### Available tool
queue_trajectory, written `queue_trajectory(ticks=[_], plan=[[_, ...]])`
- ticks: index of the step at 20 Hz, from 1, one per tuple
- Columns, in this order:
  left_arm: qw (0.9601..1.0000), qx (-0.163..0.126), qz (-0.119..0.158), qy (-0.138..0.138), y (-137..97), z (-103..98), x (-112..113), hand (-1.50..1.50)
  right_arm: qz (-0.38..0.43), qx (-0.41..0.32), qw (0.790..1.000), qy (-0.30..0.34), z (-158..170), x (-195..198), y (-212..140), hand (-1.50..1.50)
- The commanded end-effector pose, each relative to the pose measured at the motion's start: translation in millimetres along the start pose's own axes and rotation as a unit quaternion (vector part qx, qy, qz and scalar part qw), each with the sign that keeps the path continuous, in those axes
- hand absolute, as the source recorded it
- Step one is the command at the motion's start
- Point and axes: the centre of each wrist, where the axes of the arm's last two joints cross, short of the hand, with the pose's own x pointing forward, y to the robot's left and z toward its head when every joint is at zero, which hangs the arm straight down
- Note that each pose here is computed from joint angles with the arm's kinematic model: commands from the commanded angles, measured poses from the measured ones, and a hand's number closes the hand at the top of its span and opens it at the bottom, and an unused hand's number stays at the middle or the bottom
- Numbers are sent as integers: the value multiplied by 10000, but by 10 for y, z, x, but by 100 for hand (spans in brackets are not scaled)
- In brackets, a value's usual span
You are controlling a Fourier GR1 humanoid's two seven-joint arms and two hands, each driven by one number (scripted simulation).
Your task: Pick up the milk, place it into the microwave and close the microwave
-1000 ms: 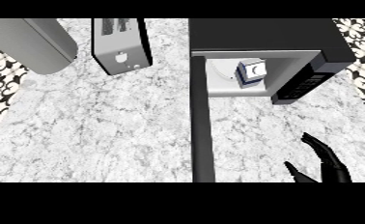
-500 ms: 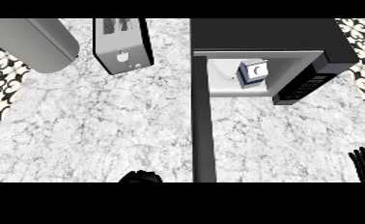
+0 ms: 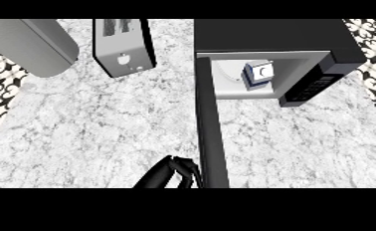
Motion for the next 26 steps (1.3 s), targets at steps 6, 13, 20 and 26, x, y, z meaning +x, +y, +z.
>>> queue_trajectory(ticks=[6,13,20,26], plan=[[9817,-1670,-317,857,-490,-345,-200,150,-410,307,9974,-512,-174,85,-141,-150],[9869,-1529,-486,171,-643,-564,-157,150,-673,771,9919,-749,-277,247,-202,-150],[9935,-1120,-160,-118,-839,-599,12,-150,-893,1105,9846,-1015,-503,363,60,-150],[9974,-650,-237,-221,-724,-831,188,150,-968,1210,9818,-1096,-621,480,138,-150]])
